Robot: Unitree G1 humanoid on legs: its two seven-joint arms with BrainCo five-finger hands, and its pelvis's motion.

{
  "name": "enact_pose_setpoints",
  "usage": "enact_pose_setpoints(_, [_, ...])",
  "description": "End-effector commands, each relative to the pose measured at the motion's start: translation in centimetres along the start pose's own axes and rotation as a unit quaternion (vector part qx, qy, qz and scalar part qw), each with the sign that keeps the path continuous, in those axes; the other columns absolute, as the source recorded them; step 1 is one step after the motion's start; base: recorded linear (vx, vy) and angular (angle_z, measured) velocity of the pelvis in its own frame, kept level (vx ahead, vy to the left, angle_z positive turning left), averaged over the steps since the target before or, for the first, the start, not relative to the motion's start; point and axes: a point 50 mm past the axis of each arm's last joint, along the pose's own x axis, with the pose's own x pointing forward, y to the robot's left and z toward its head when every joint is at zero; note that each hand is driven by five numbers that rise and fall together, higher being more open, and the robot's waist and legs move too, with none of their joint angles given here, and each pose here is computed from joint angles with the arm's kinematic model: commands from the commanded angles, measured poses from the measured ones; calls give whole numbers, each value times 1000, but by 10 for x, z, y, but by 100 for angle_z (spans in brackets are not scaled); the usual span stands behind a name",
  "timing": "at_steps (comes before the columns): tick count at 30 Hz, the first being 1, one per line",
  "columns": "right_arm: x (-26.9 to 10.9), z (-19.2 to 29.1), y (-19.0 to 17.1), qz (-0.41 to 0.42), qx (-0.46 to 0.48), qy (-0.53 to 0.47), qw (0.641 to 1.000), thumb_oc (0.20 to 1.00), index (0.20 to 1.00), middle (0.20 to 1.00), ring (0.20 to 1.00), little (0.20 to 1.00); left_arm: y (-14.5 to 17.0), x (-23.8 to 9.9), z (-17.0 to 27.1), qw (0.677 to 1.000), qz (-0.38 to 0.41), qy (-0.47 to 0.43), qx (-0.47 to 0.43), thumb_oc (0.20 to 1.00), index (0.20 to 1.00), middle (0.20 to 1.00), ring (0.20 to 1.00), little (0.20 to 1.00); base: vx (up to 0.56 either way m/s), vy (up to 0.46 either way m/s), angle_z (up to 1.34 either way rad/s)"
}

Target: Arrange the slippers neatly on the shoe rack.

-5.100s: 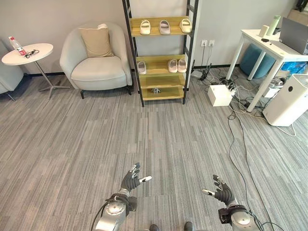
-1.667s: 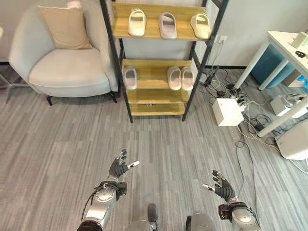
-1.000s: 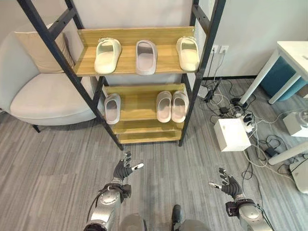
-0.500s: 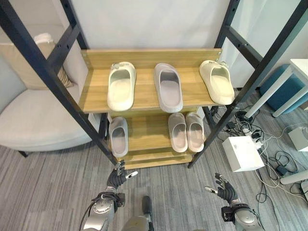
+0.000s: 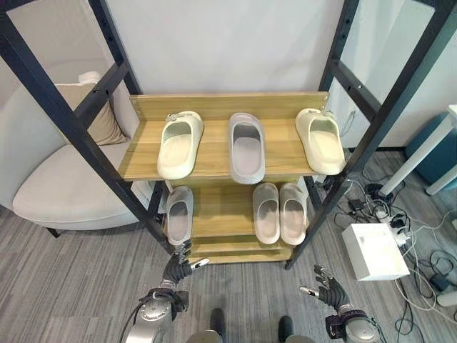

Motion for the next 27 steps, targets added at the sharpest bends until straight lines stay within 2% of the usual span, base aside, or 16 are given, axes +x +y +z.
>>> enact_pose_setpoints(1, [12,37,-8,-7,-69,-75,995,1000,1000,1000,1000,1000,-6,14,31,998,-18,-64,23,1000,1000,1000,1000,1000,21,13,7])
enact_pose_setpoints(2, [12,44,-8,-5,-92,-90,992,1000,1000,1000,1000,1000,-5,14,31,998,-17,-63,25,1000,1000,1000,1000,1000,14,25,6])
enact_pose_setpoints(4, [6,76,-7,2,-208,-167,964,1000,1000,1000,1000,1000,-4,14,30,997,-15,-63,35,1000,1000,1000,1000,1000,4,31,4])
enact_pose_setpoints(6, [-3,90,-10,-8,-269,-208,941,1000,1000,1000,1000,1000,-5,14,30,997,-12,-64,36,1000,1000,1000,1000,1000,0,0,0])
enact_pose_setpoints(8, [-22,116,-14,-31,-347,-278,895,1000,1000,1000,1000,1000,-3,12,27,997,-5,-62,37,1000,1000,1000,1000,1000,-5,39,2])
enact_pose_setpoints(11, [-60,134,-16,-54,-397,-351,846,1000,1000,1000,1000,1000,-3,11,24,997,6,-61,42,1000,1000,1000,1000,1000,-20,33,-2])
enact_pose_setpoints(12, [-76,142,-16,-70,-410,-382,825,1000,1000,1000,1000,1000,-1,10,23,997,14,-62,44,1000,1000,1000,1000,1000,25,23,-7])
enact_pose_setpoints(14, [-85,145,-15,-73,-417,-397,814,1000,1000,1000,1000,1000,-2,9,22,997,14,-64,44,1000,1000,1000,1000,1000,-16,21,-13])
enact_pose_setpoints(17, [-112,182,-15,-148,-419,-504,741,1000,1000,1000,1000,1000,-9,6,25,996,5,-77,43,1000,1000,1000,1000,1000,-21,36,-23])
enact_pose_setpoints(18, [-112,182,-15,-149,-419,-504,740,1000,1000,1000,1000,1000,-9,6,25,996,5,-78,43,1000,1000,1000,1000,1000,-4,23,-22])
enact_pose_setpoints(19, [-115,193,-18,-180,-421,-529,714,1000,1000,1000,1000,1000,-12,7,28,996,0,-83,44,1000,1000,1000,1000,1000,-1,17,-25])
enact_pose_setpoints(21, [-111,206,-20,-211,-425,-547,690,1000,1000,1000,1000,1000,-18,9,29,995,-11,-84,47,1000,1000,1000,1000,1000,2,8,-5])
enact_pose_setpoints(22, [-107,222,-25,-254,-424,-563,662,1000,1000,1000,1000,1000,-24,11,31,995,-21,-87,49,1000,1000,1000,1000,1000,25,10,6])
enact_pose_setpoints(27, [-90,262,-34,-334,-407,-583,619,1000,1000,1000,1000,1000,-32,14,33,994,-41,-87,54,1000,1000,1000,1000,1000,12,11,12])
